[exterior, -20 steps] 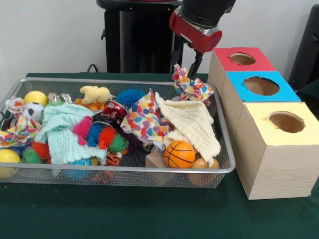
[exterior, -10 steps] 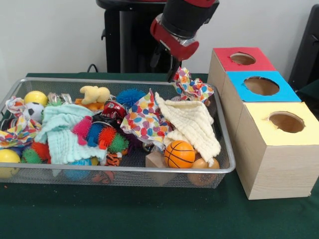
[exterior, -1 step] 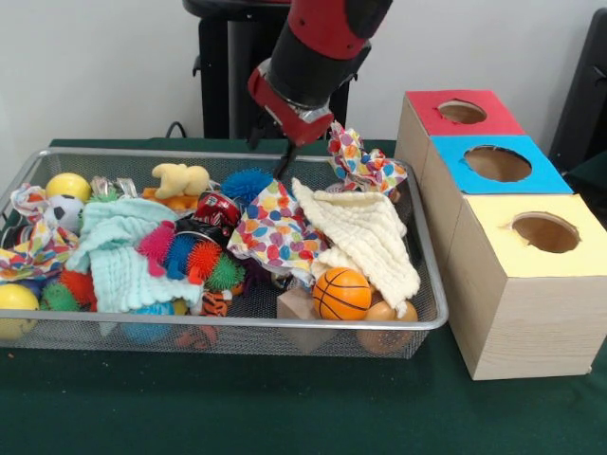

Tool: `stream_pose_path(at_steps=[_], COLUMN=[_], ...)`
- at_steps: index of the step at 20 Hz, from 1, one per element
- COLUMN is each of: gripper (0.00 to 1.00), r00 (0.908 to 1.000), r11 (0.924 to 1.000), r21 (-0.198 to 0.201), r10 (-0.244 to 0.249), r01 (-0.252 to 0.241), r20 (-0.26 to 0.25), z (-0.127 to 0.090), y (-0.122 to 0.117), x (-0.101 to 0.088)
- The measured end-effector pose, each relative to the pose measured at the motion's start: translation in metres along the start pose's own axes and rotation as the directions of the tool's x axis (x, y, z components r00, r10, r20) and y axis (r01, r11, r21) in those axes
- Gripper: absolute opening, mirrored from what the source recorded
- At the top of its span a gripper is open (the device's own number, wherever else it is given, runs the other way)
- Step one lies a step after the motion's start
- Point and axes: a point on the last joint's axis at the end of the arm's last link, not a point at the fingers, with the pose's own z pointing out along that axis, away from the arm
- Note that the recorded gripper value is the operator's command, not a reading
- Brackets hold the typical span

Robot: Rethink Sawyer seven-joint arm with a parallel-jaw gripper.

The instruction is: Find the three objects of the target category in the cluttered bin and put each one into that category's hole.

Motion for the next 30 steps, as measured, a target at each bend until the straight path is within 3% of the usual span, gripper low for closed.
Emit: stream_pose_path(at_steps=[9, 12, 15, 17, 21, 24, 28, 30], gripper=[1.00, 1.00, 1.00, 1.00, 1.00, 1.00, 1.00, 1.00], r00=[0.9997, 0.9992, 0.9983, 0.9968, 0.9936, 0.9896, 0.9666, 0.9461], r11=[0.9995, 0.9996, 0.9999, 0.9989, 0.9945, 0.9925, 0.9896, 0.9881], r21=[0.028, 0.023, 0.001, -0.046, -0.103, -0.122, -0.132, -0.122], r10=[-0.016, -0.019, -0.012, 0.009, 0.032, 0.026, -0.022, -0.049], r01=[0.016, 0.018, 0.012, -0.005, -0.021, -0.008, 0.057, 0.093], r20=[0.019, 0.035, 0.057, 0.080, 0.109, 0.141, 0.255, 0.320], z=[0.068, 0.079, 0.084, 0.088, 0.094, 0.096, 0.089, 0.081], y=[-0.012, -0.012, -0.012, -0.009, -0.012, -0.016, -0.016, -0.014], x=[0.004, 0.003, -0.002, -0.013, -0.023, -0.022, -0.018, -0.017])
